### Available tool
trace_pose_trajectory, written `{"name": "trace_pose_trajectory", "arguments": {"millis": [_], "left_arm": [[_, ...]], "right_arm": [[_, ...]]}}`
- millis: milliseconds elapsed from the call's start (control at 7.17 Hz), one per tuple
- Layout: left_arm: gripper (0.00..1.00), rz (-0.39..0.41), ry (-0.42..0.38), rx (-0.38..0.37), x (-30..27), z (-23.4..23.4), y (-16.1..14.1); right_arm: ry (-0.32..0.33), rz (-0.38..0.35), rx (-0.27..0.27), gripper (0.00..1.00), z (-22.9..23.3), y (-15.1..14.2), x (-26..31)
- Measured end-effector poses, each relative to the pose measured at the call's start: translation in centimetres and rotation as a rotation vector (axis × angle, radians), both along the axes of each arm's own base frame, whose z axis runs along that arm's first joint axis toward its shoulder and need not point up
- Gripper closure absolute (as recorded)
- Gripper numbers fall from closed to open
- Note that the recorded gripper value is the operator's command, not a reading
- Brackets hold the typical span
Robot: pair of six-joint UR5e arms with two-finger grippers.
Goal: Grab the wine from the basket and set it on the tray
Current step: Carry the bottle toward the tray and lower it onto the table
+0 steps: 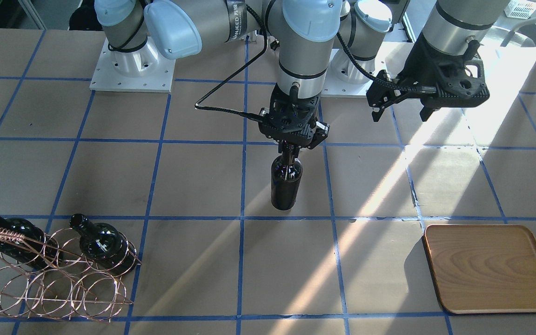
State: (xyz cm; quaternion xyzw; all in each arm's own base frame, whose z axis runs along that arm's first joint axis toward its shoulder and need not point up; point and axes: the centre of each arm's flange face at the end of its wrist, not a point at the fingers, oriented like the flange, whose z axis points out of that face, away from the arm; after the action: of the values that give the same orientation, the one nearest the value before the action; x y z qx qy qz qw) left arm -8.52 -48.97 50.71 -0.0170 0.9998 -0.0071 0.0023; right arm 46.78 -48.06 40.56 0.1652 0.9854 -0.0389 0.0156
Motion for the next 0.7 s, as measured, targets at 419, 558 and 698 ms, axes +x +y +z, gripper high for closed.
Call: {"name": "trace_pose_trajectory", "arguments": {"millis": [419,558,698], "left_arm": [[0.0,-0.017,0.0,0.002,0.5,-0.1,-0.1],[0.0,-0.018,-0.001,0.002,0.5,-0.1,-0.1],[0.0,-0.018,-0.002,0.002,0.6,-0.1,-0.1]], "right_arm": [[-0.012,-0.028,0.006,0.88,-0.6,-0.7,1.3],[-0.01,-0.031,0.008,0.88,-0.9,-0.9,1.5],[-0.008,-0.033,0.011,0.88,-1.3,-1.0,1.6]]}}
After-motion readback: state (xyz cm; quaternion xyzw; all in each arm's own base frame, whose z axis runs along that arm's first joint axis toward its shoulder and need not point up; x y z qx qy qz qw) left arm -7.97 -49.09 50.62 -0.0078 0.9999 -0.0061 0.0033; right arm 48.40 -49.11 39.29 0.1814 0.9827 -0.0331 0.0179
